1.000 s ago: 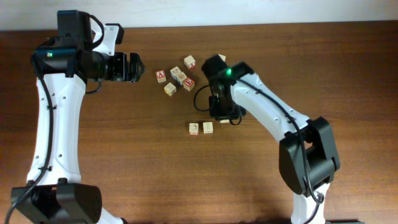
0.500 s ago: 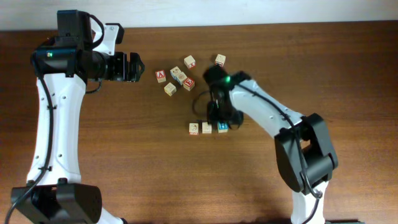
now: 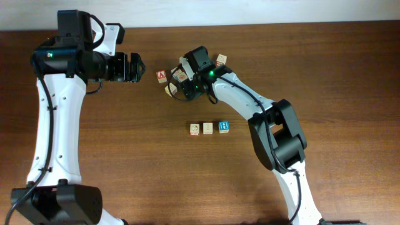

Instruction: Rotate 4 blocks

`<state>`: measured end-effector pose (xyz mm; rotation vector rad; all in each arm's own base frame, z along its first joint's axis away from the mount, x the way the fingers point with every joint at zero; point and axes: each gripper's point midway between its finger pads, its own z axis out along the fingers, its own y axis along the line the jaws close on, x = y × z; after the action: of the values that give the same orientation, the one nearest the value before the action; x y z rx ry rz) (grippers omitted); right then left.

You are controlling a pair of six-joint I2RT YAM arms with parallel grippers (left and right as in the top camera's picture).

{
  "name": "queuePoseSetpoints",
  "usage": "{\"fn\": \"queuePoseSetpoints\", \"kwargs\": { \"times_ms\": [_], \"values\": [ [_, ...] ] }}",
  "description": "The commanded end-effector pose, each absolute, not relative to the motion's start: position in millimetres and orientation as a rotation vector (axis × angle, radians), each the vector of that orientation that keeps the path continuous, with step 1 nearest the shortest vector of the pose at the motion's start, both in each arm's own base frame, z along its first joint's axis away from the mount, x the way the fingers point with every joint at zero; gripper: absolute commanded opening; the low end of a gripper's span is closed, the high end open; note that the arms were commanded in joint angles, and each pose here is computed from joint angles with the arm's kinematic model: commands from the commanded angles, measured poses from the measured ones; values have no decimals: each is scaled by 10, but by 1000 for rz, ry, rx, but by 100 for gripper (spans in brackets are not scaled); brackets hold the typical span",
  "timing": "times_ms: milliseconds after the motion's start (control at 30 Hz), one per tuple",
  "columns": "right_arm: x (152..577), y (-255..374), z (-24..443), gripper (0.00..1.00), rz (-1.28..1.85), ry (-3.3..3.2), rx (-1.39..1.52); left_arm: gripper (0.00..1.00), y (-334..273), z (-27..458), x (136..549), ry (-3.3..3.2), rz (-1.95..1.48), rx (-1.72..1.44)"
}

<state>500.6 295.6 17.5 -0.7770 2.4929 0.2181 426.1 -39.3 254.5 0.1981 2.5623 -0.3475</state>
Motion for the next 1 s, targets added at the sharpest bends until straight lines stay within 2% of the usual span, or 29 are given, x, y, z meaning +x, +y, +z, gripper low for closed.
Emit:
{"fn": "queuePoseSetpoints", "kwargs": {
  "times_ms": [0, 33, 167, 233, 267, 333, 400, 467, 500, 567, 633, 700, 733, 800, 867, 933, 967],
  "values": [
    [5061, 3023, 74, 59, 252, 2473, -784, 99, -410, 2584, 4286, 2546, -355, 218],
    [5070, 3031, 13, 53, 254, 2475, -778, 99, -410, 2584, 4286, 2546, -355, 219],
    [5145, 3057, -2, 45, 259, 2447, -767, 99, -410, 2584, 4286, 2546, -355, 219],
    [5177, 3076, 133, 31, 260, 2441, -766, 99, -410, 2584, 4286, 2546, -355, 219],
    [5146, 3087, 411, 27, 284, 2459, -750, 99, -410, 2584, 4286, 2546, -355, 219],
    [5090, 3056, 685, 27, 286, 2465, -743, 99, -410, 2584, 4286, 2546, -355, 219],
    [4941, 2971, 1290, 27, 287, 2462, -742, 99, -410, 2584, 4286, 2546, -355, 219],
    [4611, 2783, 2241, 27, 308, 2427, -698, 99, -410, 2584, 4286, 2546, -355, 219],
    [4438, 2672, 2551, 33, 312, 2412, -688, 99, -410, 2584, 4286, 2546, -355, 219],
    [3999, 2302, 3190, 34, 333, 2397, -568, 99, -410, 2584, 4286, 2546, -355, 219],
    [3667, 1773, 3444, 33, 263, 2465, -337, 99, -410, 2584, 4286, 2546, -355, 219],
    [3520, 1412, 3367, 33, 181, 2564, -147, 99, -410, 2584, 4286, 2546, -355, 219],
    [3476, 1291, 3178, 33, 149, 2644, -79, 99, -410, 2584, 4286, 2546, -355, 219],
    [3399, 1164, 2553, 33, 79, 2819, 39, 99, -410, 2584, 4286, 2546, -355, 219],
    [3354, 1158, 1738, 33, 38, 2933, 121, 99, -410, 2584, 4286, 2546, -355, 219],
    [3397, 1206, 1235, 32, 67, 2930, 116, 99, -410, 2584, 4286, 2546, -355, 219],
    [3469, 1257, 848, 24, 116, 2880, 108, 99, -410, 2584, 4286, 2546, -355, 219]
  ]
}}
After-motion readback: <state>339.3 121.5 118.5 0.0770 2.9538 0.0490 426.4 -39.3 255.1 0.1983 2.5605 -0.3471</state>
